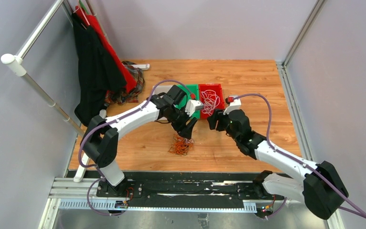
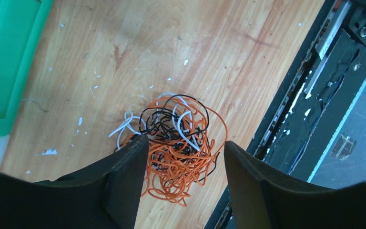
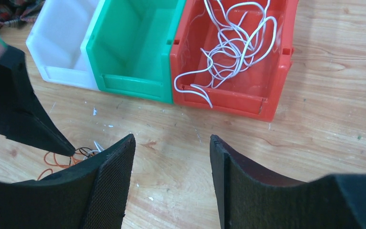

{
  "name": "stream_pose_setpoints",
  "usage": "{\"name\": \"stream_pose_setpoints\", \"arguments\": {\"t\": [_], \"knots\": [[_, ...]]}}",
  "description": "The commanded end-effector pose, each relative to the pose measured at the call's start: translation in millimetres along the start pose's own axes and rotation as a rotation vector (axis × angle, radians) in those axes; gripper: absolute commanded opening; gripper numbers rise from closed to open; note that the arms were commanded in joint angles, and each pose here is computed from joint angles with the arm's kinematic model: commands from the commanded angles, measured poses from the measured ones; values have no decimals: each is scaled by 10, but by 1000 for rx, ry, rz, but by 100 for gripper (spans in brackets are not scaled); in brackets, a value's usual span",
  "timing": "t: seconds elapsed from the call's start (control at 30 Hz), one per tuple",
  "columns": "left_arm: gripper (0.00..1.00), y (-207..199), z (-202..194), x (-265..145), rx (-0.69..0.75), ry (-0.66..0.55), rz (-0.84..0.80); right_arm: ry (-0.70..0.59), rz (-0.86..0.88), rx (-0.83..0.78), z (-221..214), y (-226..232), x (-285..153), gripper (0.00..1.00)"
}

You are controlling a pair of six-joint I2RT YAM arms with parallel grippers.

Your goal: Untangle the cables

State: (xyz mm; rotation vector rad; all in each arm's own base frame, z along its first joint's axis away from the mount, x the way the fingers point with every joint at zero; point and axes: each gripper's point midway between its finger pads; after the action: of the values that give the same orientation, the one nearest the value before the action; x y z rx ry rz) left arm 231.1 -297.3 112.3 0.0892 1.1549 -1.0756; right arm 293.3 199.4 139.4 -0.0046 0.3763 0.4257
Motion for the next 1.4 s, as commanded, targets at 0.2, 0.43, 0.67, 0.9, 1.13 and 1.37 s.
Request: {"name": "stream_pose_setpoints", "arguments": {"t": [0.2, 0.43, 0.67, 0.9, 1.13, 1.37], "knots": [[49, 64, -13, 233, -136, -42, -2, -40, -40, 13, 88, -41, -118, 56], [36, 53, -75, 307, -148, -22, -31, -44, -41, 9, 112, -48, -152, 50], [48, -15, -183, 284, -142, 2, -66, -52, -40, 0, 152, -51, -173, 50], [19, 77, -132, 244, -103, -8, -8, -71, -23, 7, 197, -20, -197, 46], [1, -109, -9, -106, -50, -53, -9, -104, 71, 6, 258, 162, -207, 44], [1, -460, 182, -716, 63, -139, -25, -203, 402, -23, 513, 810, -367, 63]]}}
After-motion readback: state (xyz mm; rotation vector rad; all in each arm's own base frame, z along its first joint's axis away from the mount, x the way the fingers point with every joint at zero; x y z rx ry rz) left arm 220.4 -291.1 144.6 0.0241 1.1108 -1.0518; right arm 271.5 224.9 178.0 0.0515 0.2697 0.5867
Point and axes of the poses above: each gripper's point midway between its finger pads, its own x axis out along the fingers, its own y axis along the line the jaws close on, z = x × y, and after that the axes turned 12 degrees about -x, right-handed
